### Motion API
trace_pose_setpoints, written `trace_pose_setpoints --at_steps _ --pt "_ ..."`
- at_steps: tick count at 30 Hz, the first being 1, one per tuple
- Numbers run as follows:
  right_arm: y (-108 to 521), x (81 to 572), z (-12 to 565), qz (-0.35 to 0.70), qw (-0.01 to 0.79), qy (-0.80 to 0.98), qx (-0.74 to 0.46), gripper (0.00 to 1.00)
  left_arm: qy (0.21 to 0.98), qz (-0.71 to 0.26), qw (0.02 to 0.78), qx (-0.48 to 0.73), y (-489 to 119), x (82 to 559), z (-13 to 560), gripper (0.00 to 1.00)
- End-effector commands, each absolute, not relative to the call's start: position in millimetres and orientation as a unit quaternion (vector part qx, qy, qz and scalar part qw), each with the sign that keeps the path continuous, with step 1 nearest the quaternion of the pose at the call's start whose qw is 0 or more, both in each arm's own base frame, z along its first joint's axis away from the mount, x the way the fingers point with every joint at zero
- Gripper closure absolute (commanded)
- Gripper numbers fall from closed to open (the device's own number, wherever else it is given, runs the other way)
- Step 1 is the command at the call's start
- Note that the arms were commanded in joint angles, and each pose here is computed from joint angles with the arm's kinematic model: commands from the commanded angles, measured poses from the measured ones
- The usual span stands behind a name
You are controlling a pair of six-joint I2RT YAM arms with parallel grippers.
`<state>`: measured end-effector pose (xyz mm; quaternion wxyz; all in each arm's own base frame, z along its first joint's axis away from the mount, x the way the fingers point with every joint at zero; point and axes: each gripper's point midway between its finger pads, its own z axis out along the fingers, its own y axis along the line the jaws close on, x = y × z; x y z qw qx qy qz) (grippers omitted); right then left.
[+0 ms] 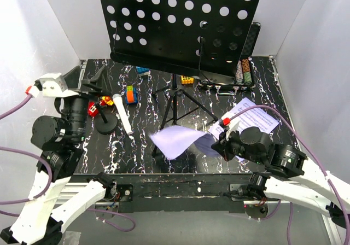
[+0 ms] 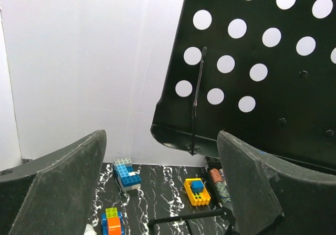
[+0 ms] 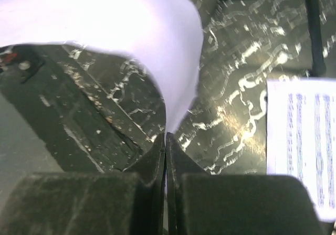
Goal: Pack up the instrument practice props
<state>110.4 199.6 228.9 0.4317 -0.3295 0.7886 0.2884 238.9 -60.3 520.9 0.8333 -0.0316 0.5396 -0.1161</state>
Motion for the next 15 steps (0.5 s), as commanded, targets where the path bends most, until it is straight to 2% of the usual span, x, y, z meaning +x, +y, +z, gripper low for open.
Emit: trace_pose_setpoints --at_steps 1,3,9,15 --pt "176.2 135.4 217.5 0.254 0.449 0.833 -0.201 0.99 0.592 -0.138 0.793 -0.041 -64.3 237.9 485.2 0.14" --pt "170.8 141.6 202.1 0.244 0.426 0.854 -0.173 0.99 0.599 -0.152 0.785 -0.043 -66.5 235.1 478.3 0.15" --pt "164.3 152.7 199.0 0.31 0.393 0.861 -0.088 0.99 0.601 -0.18 0.777 -0.056 -67.6 227.0 472.2 0.15" --pt "134.5 183.6 228.8 0.346 0.418 0.84 0.02 0.99 0.603 -0.202 0.769 -0.059 -72.8 225.6 470.4 0.14"
